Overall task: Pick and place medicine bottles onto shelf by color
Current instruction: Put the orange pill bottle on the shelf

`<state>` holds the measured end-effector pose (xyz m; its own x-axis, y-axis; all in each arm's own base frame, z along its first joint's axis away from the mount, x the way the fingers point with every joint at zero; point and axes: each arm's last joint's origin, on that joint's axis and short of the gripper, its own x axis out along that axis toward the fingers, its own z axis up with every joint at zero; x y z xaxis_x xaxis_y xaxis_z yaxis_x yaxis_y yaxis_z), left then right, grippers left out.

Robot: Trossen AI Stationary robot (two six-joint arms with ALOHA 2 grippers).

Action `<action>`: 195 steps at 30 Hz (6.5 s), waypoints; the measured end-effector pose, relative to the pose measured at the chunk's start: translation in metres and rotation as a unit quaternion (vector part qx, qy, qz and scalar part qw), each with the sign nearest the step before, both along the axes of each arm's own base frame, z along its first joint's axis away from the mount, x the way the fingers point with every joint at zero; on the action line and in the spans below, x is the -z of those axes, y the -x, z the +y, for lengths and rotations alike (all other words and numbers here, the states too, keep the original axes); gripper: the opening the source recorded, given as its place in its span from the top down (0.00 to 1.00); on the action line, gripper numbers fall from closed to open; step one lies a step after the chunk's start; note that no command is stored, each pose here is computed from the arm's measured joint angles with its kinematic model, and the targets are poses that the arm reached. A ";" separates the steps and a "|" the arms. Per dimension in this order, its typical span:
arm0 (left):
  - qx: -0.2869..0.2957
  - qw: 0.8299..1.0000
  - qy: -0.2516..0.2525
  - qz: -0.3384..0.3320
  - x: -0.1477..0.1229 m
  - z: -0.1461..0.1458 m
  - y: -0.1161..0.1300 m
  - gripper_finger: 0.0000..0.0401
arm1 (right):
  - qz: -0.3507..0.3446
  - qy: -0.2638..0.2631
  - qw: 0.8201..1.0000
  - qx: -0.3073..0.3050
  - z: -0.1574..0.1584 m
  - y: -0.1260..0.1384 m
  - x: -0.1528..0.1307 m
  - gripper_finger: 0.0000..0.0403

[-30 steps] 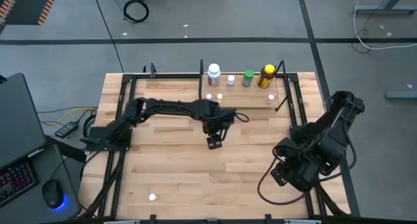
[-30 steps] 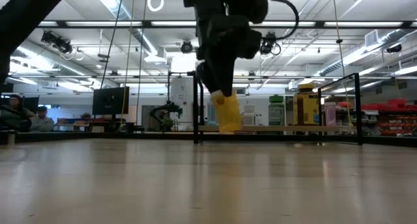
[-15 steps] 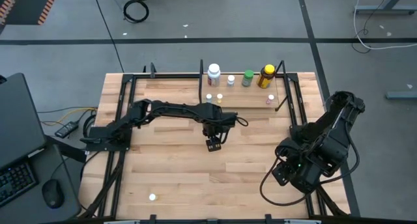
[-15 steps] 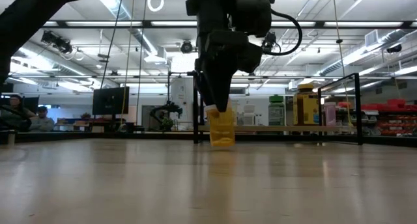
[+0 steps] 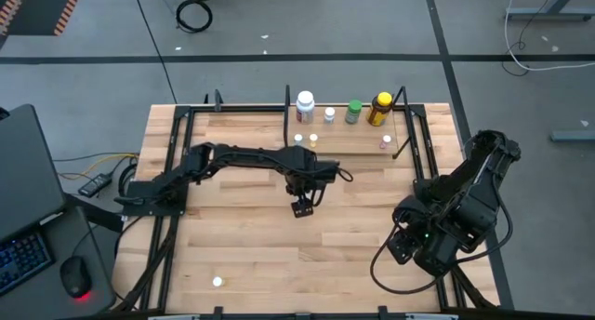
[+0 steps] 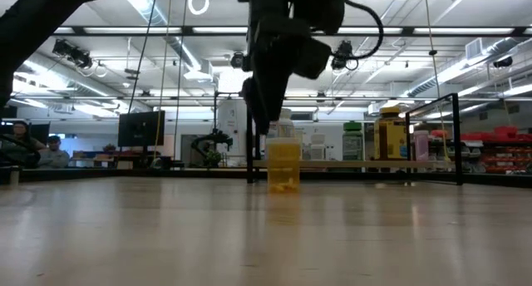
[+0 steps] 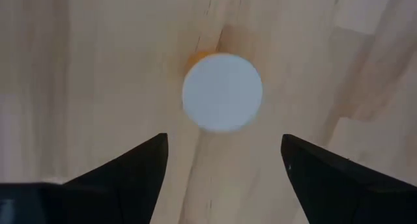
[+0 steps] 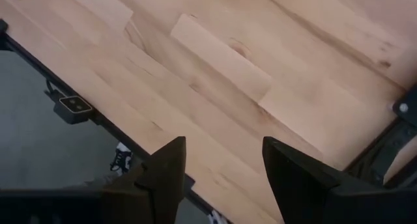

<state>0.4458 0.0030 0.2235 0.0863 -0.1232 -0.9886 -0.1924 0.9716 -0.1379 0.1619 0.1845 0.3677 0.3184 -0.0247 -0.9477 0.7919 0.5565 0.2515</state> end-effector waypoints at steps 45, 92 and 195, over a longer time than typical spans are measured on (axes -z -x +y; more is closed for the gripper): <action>-0.311 0.946 0.016 -0.089 -0.108 -0.075 0.231 0.26 | 0.025 0.050 0.954 -0.294 -0.143 -0.179 0.071 0.46; -0.287 0.948 0.003 -0.137 -0.108 -0.112 0.241 0.26 | 0.125 0.000 0.982 -0.141 -0.159 -0.277 0.166 0.12; -0.287 0.947 -0.021 -0.144 -0.108 -0.110 0.242 0.26 | 0.180 0.056 0.975 -0.115 -0.339 -0.191 0.089 0.43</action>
<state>0.2036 -0.1067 0.3315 0.3939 0.0650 -0.9168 -0.6508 0.7242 -0.2282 0.3533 -0.1541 0.2792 -0.0262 -0.1010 -0.9945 0.6688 0.7376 -0.0926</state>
